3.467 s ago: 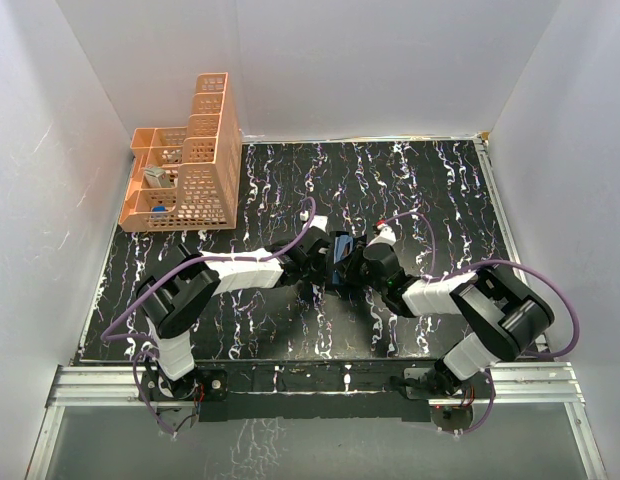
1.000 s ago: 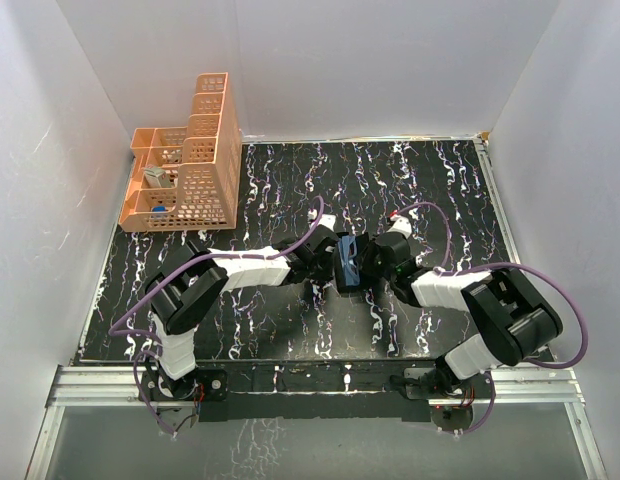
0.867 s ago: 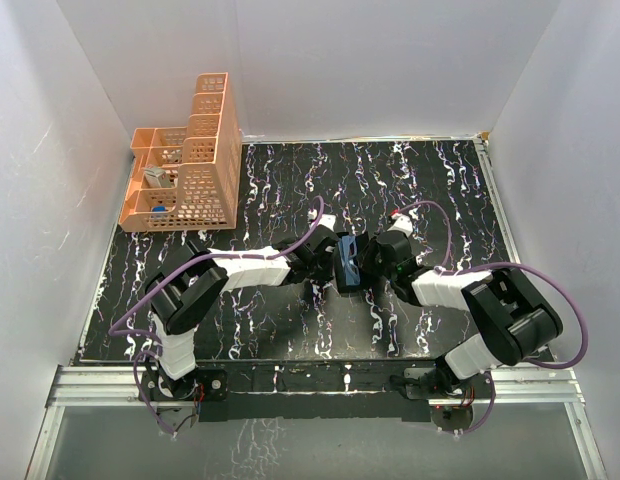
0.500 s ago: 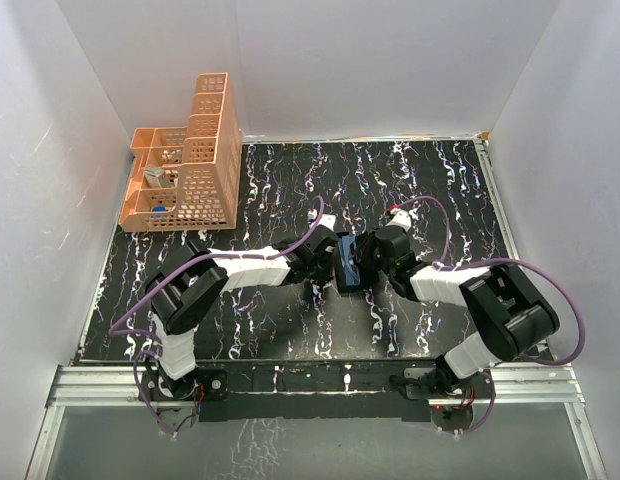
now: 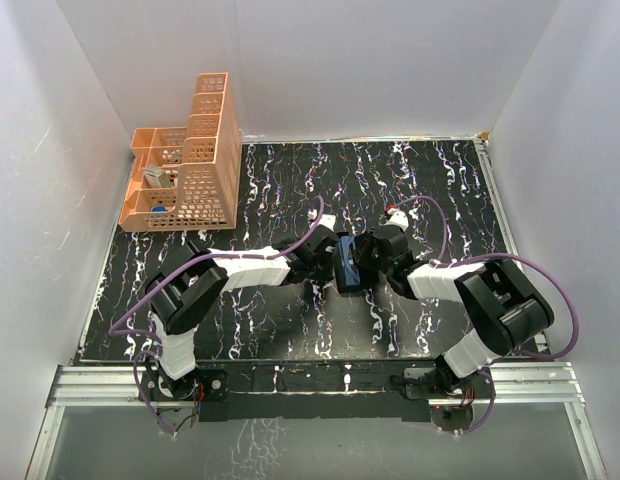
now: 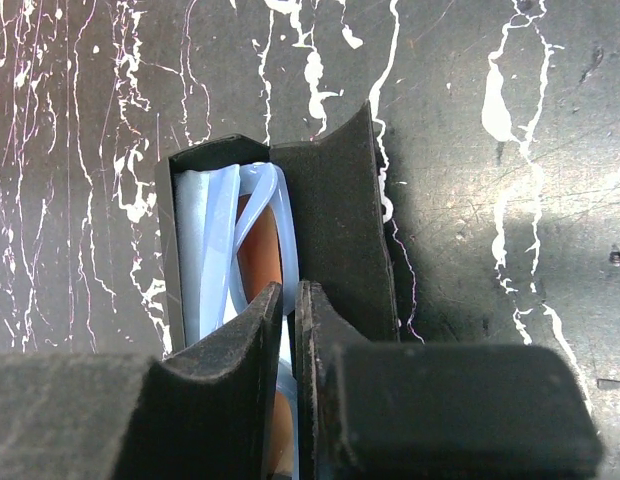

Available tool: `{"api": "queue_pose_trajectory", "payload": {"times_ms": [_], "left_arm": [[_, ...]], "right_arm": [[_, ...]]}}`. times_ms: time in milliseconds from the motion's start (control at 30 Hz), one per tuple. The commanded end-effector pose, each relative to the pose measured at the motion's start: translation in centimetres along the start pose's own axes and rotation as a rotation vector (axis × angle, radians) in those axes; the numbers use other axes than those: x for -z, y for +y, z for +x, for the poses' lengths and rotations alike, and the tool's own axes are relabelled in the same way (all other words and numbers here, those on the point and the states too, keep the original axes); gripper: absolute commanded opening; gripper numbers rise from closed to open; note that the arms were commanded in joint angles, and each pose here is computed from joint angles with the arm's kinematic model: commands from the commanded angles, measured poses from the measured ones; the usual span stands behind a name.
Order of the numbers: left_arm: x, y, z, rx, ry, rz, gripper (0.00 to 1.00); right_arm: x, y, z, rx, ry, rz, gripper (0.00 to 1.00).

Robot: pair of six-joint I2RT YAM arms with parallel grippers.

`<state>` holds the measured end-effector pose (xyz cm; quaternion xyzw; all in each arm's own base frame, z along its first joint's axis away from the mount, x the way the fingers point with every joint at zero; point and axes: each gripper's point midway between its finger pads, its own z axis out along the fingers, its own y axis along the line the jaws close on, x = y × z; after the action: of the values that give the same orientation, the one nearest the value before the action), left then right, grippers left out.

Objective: Organize the sunglasses
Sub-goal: Place the sunglasses in the sunglasses case.

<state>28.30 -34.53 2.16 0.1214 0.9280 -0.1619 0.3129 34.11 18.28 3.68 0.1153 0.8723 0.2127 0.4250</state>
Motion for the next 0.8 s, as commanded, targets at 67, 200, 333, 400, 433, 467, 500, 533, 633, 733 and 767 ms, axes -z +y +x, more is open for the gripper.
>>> {"api": "queue_pose_trajectory", "payload": {"times_ms": [67, 200, 333, 400, 433, 467, 500, 533, 633, 733, 767], "left_arm": [[0.3, -0.2, -0.7, 0.000, -0.016, 0.003, 0.21], [0.3, -0.2, -0.7, 0.000, -0.016, 0.002, 0.21], [0.2, -0.3, -0.8, 0.002, -0.017, 0.005, 0.21], [0.3, -0.3, -0.7, 0.000, -0.016, 0.005, 0.21], [0.2, -0.3, -0.7, -0.001, -0.016, 0.005, 0.21], [0.2, -0.2, -0.7, 0.000, -0.016, 0.004, 0.21], [0.2, -0.3, -0.7, 0.000, -0.014, 0.006, 0.21], [0.2, -0.3, -0.7, 0.001, -0.015, 0.006, 0.21], [0.2, -0.3, -0.7, 0.002, -0.014, 0.005, 0.21], [0.3, -0.2, -0.7, 0.000, -0.014, 0.004, 0.21], [0.4, -0.2, -0.6, 0.000, -0.013, 0.004, 0.21]], "right_arm": [[-0.4, 2.0, -2.2, -0.001, -0.057, -0.067, 0.09], [-0.4, 2.1, -1.9, -0.011, -0.044, -0.079, 0.09], [-0.4, 2.6, -1.4, -0.028, -0.030, -0.110, 0.10], [-0.4, 2.7, -1.2, -0.029, -0.026, -0.120, 0.10], [-0.4, 2.8, -1.2, -0.029, -0.023, -0.123, 0.10], [-0.4, 2.9, -1.2, -0.027, -0.021, -0.127, 0.10], [-0.4, 3.0, -1.2, -0.025, -0.020, -0.132, 0.10], [-0.4, 3.0, -1.2, -0.024, -0.018, -0.133, 0.10], [-0.3, 3.0, -1.3, -0.021, -0.021, -0.130, 0.12], [0.2, 2.8, -1.9, -0.022, -0.036, -0.112, 0.16], [0.5, 2.8, -2.1, -0.017, -0.045, -0.109, 0.17]]}}
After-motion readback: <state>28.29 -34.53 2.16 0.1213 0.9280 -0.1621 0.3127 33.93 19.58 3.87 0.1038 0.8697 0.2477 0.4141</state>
